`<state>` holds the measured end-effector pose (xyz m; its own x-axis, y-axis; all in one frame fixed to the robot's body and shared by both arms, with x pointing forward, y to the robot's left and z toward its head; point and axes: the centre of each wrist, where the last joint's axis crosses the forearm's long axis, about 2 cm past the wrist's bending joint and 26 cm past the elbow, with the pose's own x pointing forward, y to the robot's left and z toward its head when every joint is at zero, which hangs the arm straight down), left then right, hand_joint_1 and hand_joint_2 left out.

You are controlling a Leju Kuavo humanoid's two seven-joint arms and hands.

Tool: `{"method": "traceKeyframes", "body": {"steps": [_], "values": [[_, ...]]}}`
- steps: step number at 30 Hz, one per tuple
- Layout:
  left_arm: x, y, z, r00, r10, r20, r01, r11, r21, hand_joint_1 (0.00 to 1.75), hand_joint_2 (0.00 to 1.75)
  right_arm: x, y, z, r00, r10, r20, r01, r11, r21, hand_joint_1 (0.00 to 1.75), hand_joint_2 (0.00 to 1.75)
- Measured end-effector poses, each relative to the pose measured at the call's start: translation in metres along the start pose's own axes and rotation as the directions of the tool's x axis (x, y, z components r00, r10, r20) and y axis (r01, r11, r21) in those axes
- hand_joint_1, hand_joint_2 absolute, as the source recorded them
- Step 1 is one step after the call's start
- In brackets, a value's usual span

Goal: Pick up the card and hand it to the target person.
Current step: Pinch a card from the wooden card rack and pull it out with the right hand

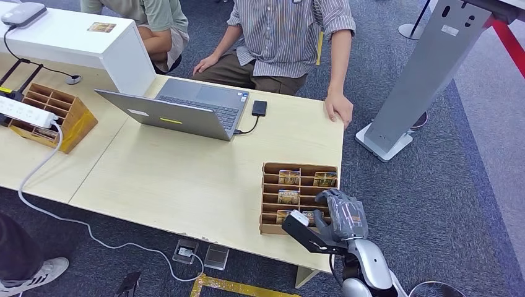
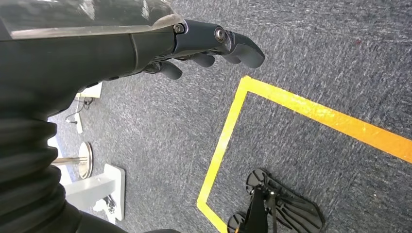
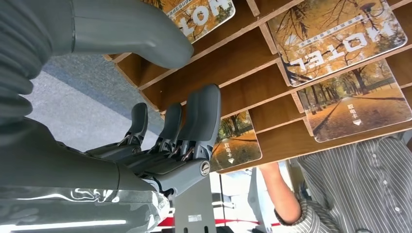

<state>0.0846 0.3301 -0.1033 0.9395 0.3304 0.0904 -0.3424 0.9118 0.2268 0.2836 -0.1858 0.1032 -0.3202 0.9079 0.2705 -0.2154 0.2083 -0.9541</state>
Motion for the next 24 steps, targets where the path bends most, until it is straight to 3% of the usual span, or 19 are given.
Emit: {"method": "traceKeyframes", "body": {"steps": [24], "values": [[-0.0017,-0.0036,0.0008,1.000,0.024,-0.016,-0.024,1.000,0.015,0.00,1.75,-0.0070,0.0083,-0.0014,1.000,0.011,-0.009,-0.011,0.999,0.037,0.94,1.75]]}}
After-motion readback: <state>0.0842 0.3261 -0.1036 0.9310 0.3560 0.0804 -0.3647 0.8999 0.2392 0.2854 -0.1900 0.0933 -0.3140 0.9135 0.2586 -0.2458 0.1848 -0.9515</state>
